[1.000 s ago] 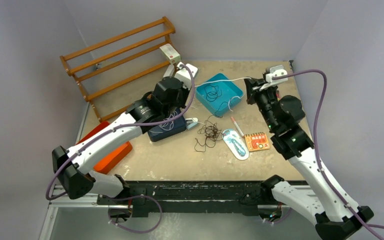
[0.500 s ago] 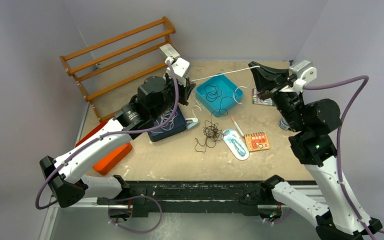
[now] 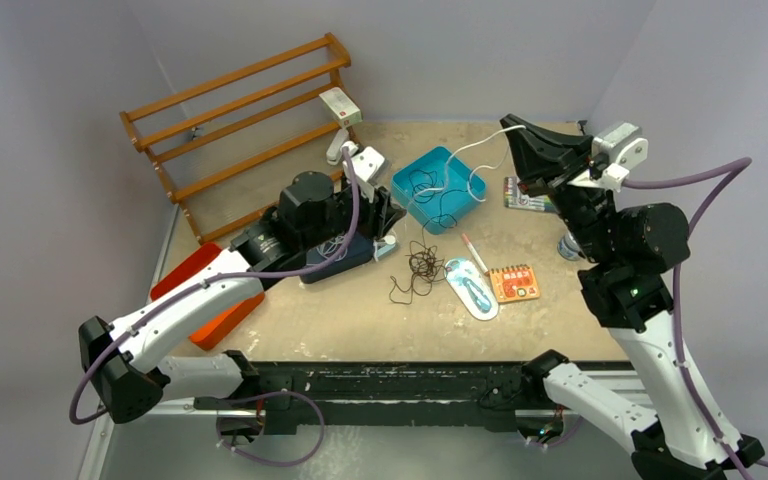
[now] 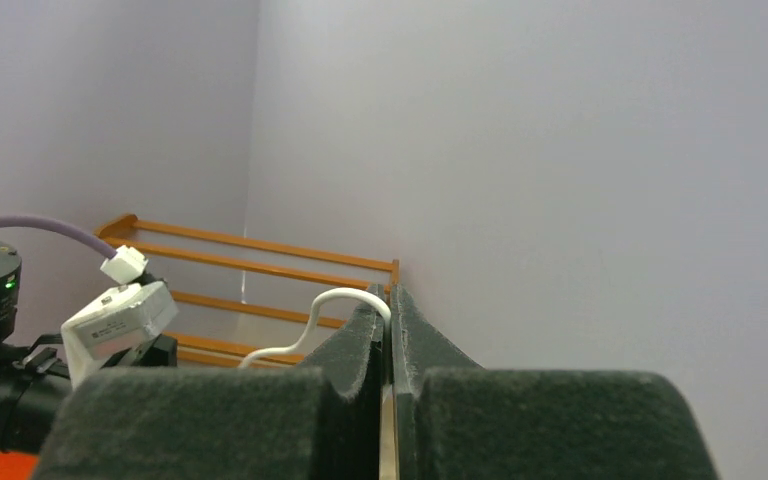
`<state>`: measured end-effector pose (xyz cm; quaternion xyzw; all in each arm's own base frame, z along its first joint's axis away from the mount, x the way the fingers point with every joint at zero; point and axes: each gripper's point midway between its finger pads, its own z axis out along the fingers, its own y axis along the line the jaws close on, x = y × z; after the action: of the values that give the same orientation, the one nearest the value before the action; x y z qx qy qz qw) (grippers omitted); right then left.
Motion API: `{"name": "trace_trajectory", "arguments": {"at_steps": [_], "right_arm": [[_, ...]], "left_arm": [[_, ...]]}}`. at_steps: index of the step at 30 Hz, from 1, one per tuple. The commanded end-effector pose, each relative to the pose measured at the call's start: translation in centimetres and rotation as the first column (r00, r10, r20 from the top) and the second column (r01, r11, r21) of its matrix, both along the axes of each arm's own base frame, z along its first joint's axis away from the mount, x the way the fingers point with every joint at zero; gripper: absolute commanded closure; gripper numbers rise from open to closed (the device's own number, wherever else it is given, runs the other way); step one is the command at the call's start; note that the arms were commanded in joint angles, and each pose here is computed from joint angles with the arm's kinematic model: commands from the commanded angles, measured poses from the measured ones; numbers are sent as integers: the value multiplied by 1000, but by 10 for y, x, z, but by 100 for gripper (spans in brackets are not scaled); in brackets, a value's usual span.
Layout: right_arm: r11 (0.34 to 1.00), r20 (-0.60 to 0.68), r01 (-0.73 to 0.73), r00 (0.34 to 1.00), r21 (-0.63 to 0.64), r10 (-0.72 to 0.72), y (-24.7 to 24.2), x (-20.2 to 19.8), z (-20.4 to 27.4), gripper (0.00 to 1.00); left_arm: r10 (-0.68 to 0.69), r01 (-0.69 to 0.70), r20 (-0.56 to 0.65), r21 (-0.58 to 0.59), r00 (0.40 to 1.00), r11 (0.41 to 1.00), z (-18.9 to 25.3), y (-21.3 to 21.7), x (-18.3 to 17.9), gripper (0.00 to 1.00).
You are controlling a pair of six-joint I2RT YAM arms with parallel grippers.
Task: Untangle the cables
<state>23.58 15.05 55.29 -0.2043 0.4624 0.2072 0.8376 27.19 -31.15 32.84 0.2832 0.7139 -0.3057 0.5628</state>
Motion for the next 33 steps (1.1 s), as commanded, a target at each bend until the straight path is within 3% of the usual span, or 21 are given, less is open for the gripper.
{"name": "trace_trajectory", "arguments": {"at_steps": [1, 12, 19, 33], "right_arm": [[997, 51, 21, 998, 69, -25, -10, -5, 14, 100], [1000, 63, -18, 998, 3, 17, 0, -8, -4, 100], [976, 127, -161, 976, -143, 179, 27, -30, -16, 100], [965, 112, -201, 969, -171, 221, 38, -25, -24, 100]], "left_arm": [[-33, 40, 55, -121, 998, 992, 34, 7, -17, 57], [81, -59, 101, -201, 992, 978, 52, 32, -14, 48], [-85, 107, 116, -201, 990, 974, 51, 2, -25, 47], [-322, 335, 105, -149, 941, 930, 29, -29, -49, 47]]}}
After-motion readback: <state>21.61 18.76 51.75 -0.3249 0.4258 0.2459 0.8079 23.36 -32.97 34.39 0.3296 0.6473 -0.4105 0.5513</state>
